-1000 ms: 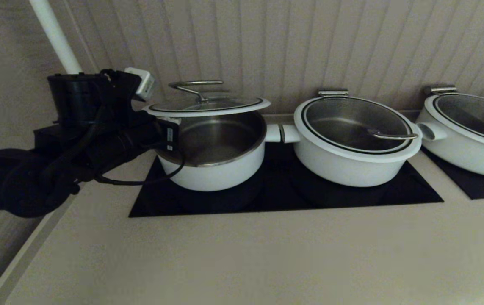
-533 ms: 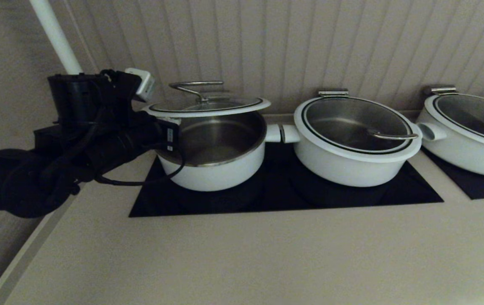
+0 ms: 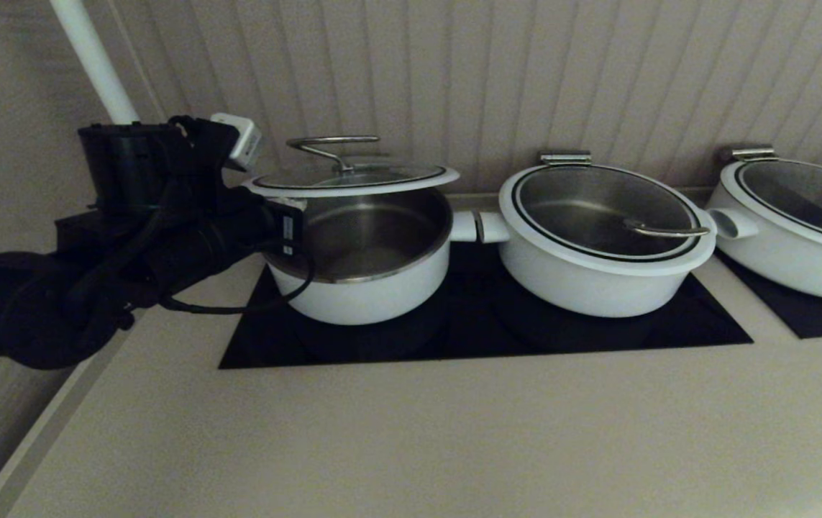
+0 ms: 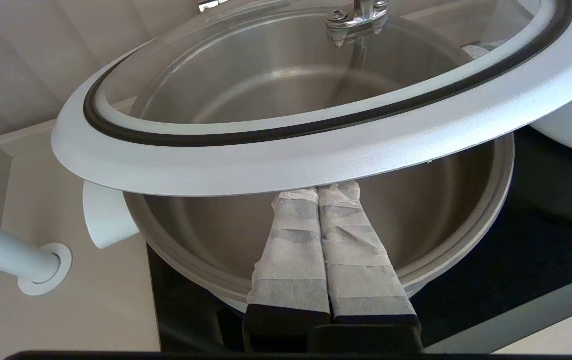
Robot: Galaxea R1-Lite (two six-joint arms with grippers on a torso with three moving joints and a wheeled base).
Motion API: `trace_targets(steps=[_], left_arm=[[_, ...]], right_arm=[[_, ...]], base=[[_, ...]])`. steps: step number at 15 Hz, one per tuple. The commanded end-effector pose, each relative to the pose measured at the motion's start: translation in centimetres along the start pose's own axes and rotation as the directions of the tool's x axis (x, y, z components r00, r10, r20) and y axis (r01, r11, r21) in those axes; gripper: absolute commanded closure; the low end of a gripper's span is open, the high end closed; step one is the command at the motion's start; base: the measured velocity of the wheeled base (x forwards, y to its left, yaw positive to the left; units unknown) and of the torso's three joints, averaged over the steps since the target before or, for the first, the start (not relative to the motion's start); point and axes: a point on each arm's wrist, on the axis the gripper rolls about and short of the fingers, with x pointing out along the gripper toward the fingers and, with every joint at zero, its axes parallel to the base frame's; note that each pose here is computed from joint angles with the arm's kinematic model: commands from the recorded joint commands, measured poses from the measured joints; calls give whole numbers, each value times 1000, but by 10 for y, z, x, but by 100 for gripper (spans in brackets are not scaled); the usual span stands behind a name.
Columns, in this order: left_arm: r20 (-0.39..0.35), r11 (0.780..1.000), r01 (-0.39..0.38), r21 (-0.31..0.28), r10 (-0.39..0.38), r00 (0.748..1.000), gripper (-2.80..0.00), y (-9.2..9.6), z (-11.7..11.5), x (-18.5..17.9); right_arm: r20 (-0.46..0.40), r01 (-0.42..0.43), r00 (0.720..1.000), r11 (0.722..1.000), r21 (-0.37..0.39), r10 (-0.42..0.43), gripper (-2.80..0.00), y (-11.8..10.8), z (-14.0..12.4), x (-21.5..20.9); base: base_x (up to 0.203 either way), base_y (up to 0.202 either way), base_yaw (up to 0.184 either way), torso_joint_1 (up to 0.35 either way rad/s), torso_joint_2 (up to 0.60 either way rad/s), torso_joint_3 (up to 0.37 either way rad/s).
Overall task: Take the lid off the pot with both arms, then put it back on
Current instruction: Open the pot lid completely
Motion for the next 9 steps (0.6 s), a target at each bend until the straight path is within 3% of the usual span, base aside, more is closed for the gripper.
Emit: trace_targets(steps=[1,9], left_arm=[[6,1000,-1,1,1,1000,0,0,1,1],[52,1000,-4,3,4,999,0,0,14,14]], right_arm=[[76,11,997,1000,14,-12,0,1,-2,-6],[75,13,997,1000,16,-14,0,0,-2,-6]], base=[[0,0,0,0,0,0],[0,0,0,0,0,0]])
